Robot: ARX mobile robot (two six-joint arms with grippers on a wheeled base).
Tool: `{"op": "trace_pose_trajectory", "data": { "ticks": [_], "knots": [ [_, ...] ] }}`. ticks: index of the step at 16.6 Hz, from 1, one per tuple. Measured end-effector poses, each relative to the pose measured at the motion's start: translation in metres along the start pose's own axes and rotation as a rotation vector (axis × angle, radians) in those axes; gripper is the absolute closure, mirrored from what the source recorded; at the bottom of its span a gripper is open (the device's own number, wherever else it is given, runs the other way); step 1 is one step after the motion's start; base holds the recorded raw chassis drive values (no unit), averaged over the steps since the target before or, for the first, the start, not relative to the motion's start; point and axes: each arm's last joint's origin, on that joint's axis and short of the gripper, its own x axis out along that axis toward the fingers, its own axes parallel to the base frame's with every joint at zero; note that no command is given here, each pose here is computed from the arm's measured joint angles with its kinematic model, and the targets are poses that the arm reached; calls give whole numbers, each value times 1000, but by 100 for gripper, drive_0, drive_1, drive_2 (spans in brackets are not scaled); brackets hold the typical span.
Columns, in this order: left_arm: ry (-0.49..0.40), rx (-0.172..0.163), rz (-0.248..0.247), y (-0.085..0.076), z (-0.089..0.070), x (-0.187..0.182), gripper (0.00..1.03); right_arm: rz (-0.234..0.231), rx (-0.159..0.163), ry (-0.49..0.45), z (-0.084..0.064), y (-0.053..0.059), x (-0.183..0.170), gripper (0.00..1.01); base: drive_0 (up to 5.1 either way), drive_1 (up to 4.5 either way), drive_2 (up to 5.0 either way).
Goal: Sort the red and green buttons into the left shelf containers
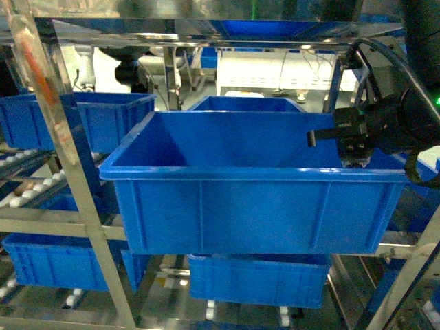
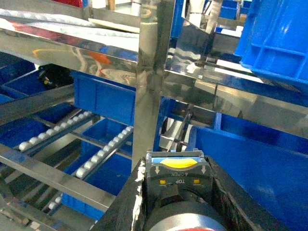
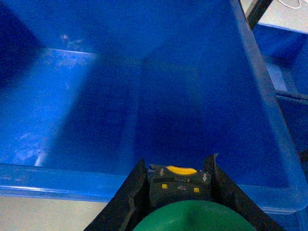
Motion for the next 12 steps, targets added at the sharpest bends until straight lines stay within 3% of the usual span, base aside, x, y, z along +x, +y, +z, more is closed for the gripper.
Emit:
{"op": "trace_pose_trajectory", "data": {
  "ticks": [8,12],
  "knots": [
    [1,1,0,0,0,0,75,-30,5,8,-11,-8,-9,72,0,0,0],
    [0,0,0,0,0,0,75,-37,-18,-17,10,-4,19,72,0,0,0]
  ]
}}
